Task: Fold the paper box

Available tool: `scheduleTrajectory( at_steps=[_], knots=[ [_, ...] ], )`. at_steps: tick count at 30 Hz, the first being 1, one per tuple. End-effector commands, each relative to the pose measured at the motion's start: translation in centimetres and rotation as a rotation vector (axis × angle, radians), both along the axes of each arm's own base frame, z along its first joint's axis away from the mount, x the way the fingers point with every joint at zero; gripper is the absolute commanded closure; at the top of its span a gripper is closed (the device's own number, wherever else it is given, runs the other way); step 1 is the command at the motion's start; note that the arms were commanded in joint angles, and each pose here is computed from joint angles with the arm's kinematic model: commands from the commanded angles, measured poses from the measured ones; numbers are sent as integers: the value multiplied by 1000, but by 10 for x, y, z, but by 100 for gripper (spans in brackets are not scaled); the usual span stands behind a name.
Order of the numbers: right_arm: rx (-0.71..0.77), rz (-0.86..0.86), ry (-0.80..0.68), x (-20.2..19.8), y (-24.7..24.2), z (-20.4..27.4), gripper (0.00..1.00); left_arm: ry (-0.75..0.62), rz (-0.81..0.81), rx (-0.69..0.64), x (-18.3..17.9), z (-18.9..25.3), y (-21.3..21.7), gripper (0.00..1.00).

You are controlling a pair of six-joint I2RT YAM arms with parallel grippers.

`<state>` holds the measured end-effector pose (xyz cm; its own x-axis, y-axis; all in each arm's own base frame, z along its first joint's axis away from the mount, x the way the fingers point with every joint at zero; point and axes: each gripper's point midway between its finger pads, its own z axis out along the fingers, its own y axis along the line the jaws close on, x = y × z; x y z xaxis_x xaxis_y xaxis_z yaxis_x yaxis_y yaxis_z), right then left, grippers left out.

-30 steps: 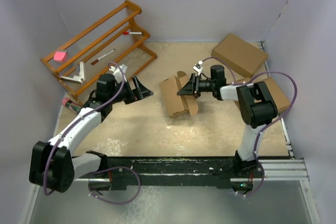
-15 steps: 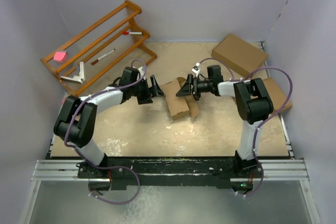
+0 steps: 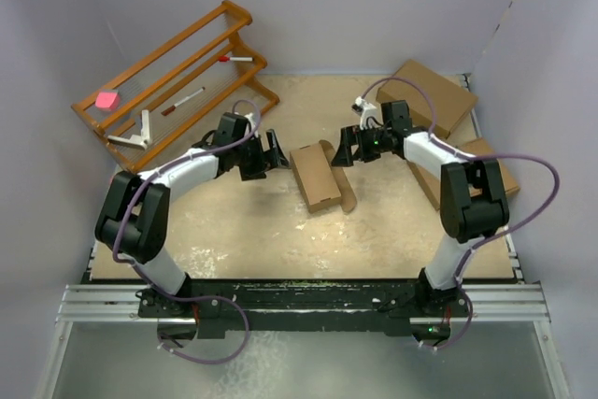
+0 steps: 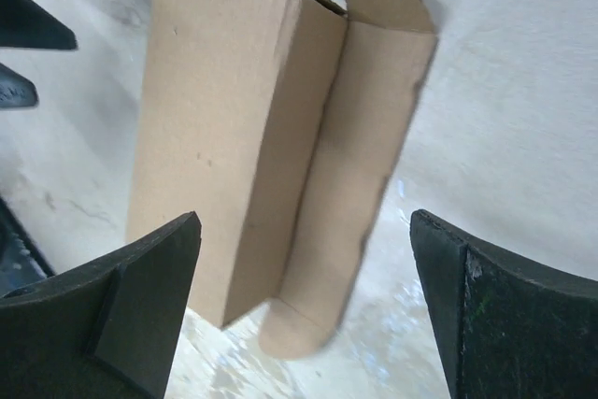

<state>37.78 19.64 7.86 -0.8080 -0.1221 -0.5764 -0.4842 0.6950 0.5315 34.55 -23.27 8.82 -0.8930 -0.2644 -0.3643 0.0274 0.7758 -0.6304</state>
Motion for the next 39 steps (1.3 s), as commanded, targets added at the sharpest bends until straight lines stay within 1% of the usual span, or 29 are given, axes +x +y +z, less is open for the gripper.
scheduleTrajectory(
  at_steps=[1,2,3,5,7,9,12,13,16,20,25,30,32,33,35,39],
  knots=[
    [-154,25,-231,8,-29,28,6,-105,-23,-29,8,36,-9,7],
    [-142,31,-250,7,-27,32,12,-107,-30,-43,8,38,-14,7],
    [-126,46,-256,5,-25,34,20,-109,-36,-54,9,39,-18,7],
    [-61,102,-240,-3,-14,36,39,-104,-49,-63,12,37,-28,7],
    [-41,125,-240,2,-6,33,57,-88,-67,-56,15,31,-37,7],
    [-75,121,-221,6,-6,22,77,-80,-73,-43,20,26,-43,7],
    [-123,114,-183,9,-9,3,96,-57,-70,-17,26,12,-46,8],
    [-125,124,-163,6,-7,-3,98,-50,-74,-13,27,9,-47,8],
    [-102,190,-124,-11,11,-14,100,-32,-91,-4,31,-2,-52,10],
    [-59,316,-107,-39,47,-17,100,-5,-125,1,36,-13,-58,18],
    [-21,424,-105,-65,81,-15,100,-4,-164,52,38,-19,-54,28],
    [-10,474,-111,-76,92,-12,99,7,-197,116,38,-28,-42,28],
    [-26,486,-73,-85,86,-12,98,5,-188,145,40,-29,-32,27],
    [-51,478,-81,-83,80,-11,97,-2,-180,159,41,-26,-27,26],
    [-116,484,-161,-76,65,-6,96,-38,-165,177,45,-12,-17,24],
    [-148,553,-354,-76,52,20,85,-187,-154,210,50,34,0,21]
  ],
)
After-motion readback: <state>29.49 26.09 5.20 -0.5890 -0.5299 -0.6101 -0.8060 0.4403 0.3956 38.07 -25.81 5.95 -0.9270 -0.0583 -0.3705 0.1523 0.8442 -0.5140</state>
